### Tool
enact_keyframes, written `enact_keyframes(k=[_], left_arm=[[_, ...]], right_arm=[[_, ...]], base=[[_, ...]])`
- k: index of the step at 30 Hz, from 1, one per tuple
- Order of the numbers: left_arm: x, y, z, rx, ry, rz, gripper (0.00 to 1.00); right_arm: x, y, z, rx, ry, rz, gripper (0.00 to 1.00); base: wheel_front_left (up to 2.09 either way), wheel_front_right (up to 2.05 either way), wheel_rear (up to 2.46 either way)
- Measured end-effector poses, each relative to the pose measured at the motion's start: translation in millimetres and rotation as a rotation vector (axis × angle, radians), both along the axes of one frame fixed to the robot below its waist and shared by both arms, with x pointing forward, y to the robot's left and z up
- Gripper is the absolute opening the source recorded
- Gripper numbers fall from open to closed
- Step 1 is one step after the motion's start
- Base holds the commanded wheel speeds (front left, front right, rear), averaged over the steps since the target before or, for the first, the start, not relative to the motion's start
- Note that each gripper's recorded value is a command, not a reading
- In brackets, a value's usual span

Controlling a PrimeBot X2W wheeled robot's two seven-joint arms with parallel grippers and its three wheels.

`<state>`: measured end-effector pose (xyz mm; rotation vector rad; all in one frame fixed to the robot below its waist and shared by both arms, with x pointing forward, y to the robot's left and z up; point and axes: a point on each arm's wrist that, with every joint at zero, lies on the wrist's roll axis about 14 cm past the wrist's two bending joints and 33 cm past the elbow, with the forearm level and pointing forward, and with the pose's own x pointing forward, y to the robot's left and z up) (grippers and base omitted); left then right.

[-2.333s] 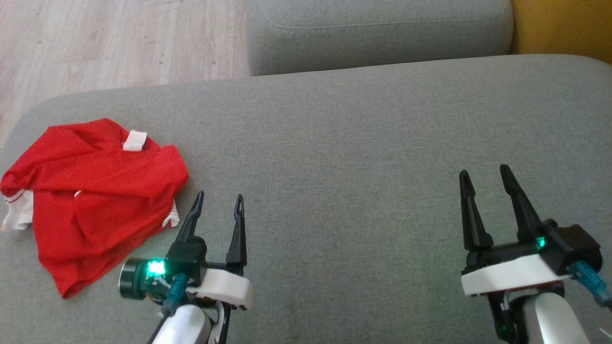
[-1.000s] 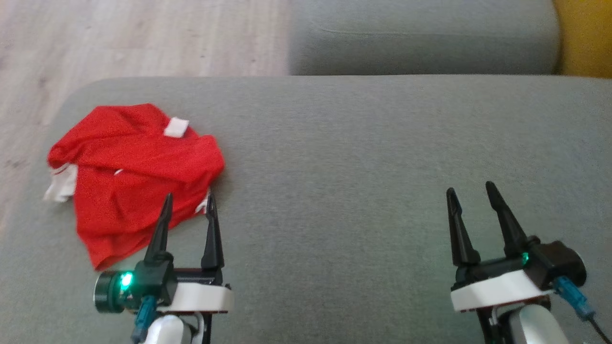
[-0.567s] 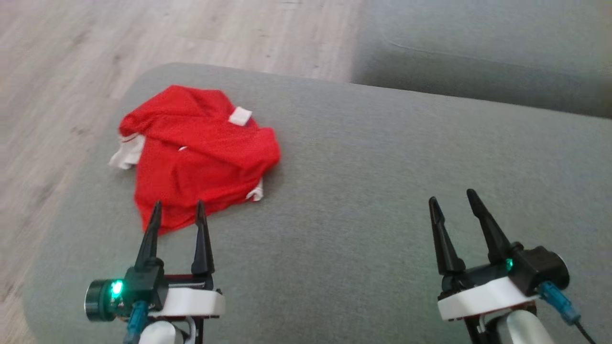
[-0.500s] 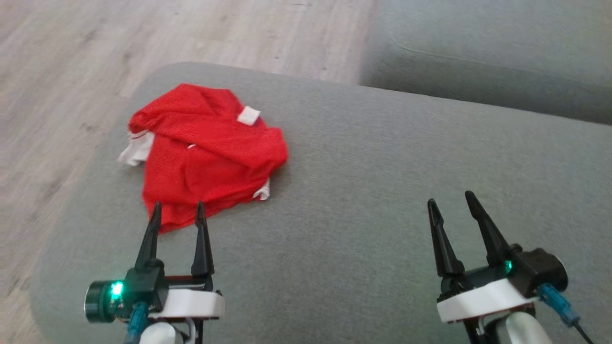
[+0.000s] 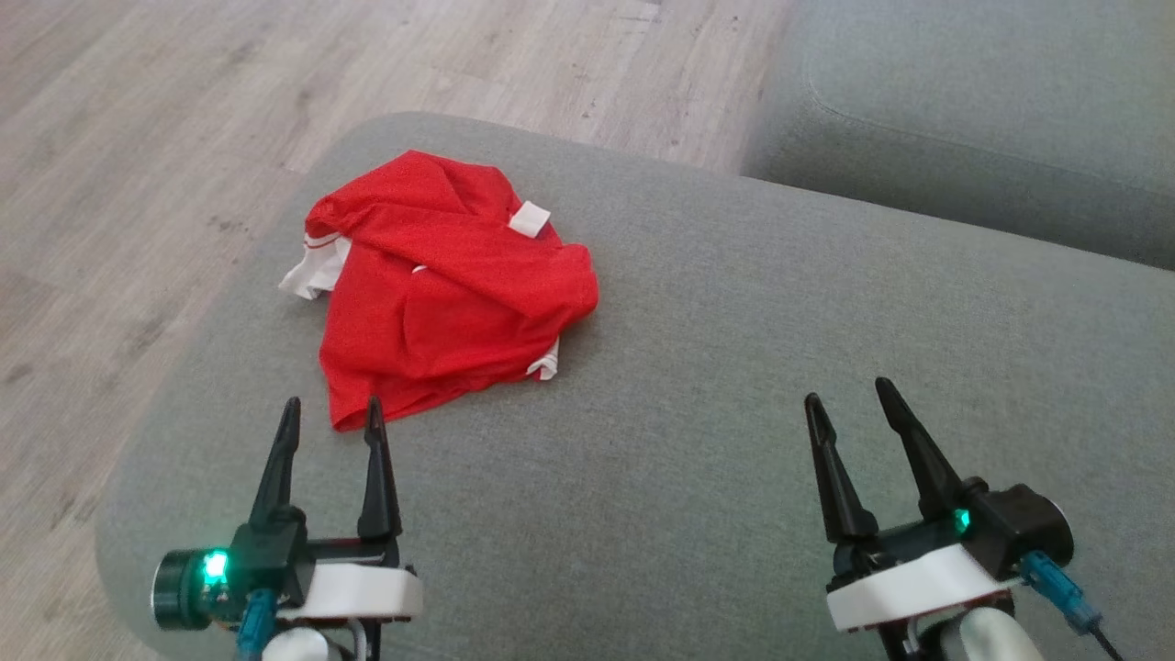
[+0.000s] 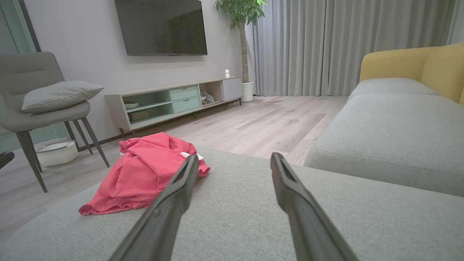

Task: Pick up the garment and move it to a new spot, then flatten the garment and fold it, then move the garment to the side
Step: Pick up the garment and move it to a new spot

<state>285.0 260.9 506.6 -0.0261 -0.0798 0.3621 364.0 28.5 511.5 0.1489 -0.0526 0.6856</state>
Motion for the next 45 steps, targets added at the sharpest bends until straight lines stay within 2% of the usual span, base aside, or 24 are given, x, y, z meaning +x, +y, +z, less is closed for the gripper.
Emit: enact_keyframes(k=[7, 13, 17, 21, 28, 33, 34, 38, 45], left_arm=[[17, -8, -8, 0.039, 0.045, -0.067, 1.0], [87, 3, -14, 0.123, 0.153, -0.201, 1.0], [135, 4, -21, 0.128, 0.277, -0.277, 1.0], [158, 3, -39, 0.115, 0.395, -0.311, 1.0], [171, -8, -102, 0.104, 0.688, -0.387, 1.0], [170, -17, -124, 0.077, 0.775, -0.42, 1.0], [170, -19, -125, 0.083, 0.781, -0.431, 0.0], [174, -21, -117, 0.073, 0.72, -0.443, 0.0], [190, -25, -58, 0.091, 0.434, -0.453, 0.0]], right_arm=[[4, -7, -11, -0.004, 0.029, -0.022, 1.0], [22, -17, -27, -0.025, 0.053, -0.058, 1.0], [38, -25, -35, -0.031, 0.061, -0.087, 1.0], [47, -33, -44, -0.037, 0.078, -0.113, 1.0], [57, -58, -61, -0.048, 0.119, -0.186, 1.0], [58, -69, -65, -0.055, 0.131, -0.217, 1.0], [58, -70, -65, -0.055, 0.129, -0.22, 1.0], [60, -71, -57, -0.052, 0.108, -0.225, 1.0], [55, -73, -40, -0.046, 0.069, -0.23, 1.0]], base=[[0.0, 0.0, 0.0], [0.0, 0.0, 0.0], [0.0, 0.0, 0.0], [0.0, 0.0, 0.0], [0.0, 0.0, 0.0], [0.0, 0.0, 0.0], [0.0, 0.0, 0.0], [0.0, 0.0, 0.0], [0.0, 0.0, 0.0]])
